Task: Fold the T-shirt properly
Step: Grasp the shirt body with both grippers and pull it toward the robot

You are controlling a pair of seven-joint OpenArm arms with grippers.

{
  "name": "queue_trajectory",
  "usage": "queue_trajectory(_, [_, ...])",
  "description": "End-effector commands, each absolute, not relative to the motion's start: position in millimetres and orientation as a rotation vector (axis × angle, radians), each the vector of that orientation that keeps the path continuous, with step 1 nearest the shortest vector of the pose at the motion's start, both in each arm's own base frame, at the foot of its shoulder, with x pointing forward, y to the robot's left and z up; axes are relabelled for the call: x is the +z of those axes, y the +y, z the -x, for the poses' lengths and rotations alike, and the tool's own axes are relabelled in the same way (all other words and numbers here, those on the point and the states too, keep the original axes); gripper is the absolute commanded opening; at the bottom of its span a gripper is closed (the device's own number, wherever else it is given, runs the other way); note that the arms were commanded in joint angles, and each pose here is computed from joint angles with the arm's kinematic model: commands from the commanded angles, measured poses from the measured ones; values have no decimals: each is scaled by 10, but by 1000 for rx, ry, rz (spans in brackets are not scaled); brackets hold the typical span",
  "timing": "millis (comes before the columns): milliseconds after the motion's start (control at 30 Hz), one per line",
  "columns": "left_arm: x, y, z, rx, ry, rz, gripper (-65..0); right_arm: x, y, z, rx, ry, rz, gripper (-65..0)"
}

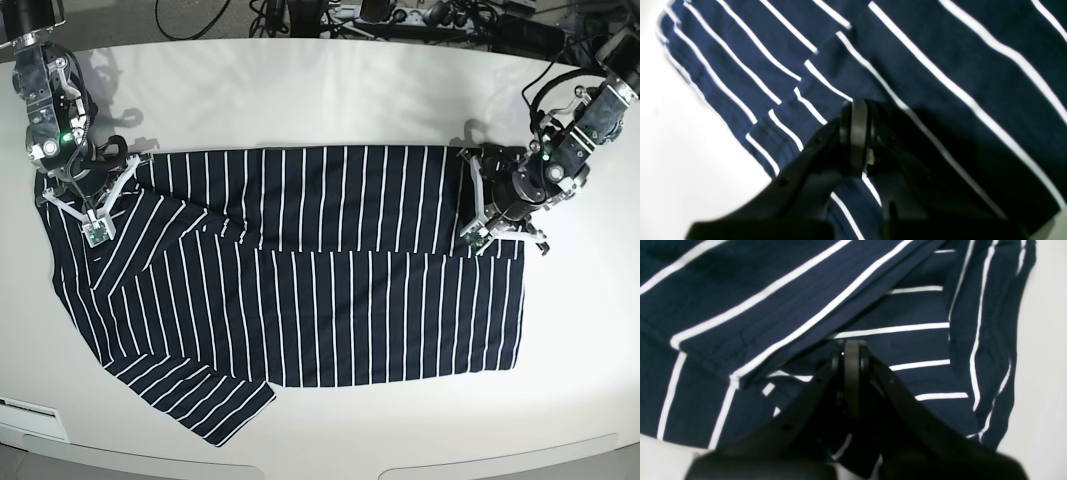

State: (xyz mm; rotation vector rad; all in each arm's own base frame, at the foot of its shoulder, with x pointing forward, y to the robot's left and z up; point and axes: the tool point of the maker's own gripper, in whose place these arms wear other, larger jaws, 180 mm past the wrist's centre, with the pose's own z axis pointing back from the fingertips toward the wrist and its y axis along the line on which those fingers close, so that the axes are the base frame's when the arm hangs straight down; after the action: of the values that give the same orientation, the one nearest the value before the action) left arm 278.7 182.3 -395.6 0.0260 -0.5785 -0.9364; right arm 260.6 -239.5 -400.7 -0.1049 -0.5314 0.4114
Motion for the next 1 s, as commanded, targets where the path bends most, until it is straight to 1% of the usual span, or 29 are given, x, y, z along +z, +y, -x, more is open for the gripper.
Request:
queue_trajectory(0, [-4125,1903,-2478,-964,-421,15,-650,-4048,-2442,-2488,427,-463,108,-650])
queue_trajectory(200, [-4149,2085,-2238,-974,-286,54,-650,-4072,-2556,-2396,391,-397,144,-650])
queue_trajectory(500, [-4029,2442,-2216,-993,-246,-20,-650,-4078,-2709,-2202,414,-313,185,-650])
queue_trajectory(633, [-3944,2427,-2180,-1024,-246,-6,-650,-4031,-2704,-2014,458,-294,208,-650])
queue_trajectory(733, [-3863,2305,-2109,-1054,-248,48,-650,-3987,-2658,-1856,487,-292,219,-650])
queue_trajectory(867, [-3745,2202,-1999,-1096,-237,95,-650,-3906,-2704,-1651,474,-285,224,-650])
queue_trajectory(967, [-3681,2220,-1909,-1133,-222,96,-650,-3811,-2806,-1518,438,-282,232,-650])
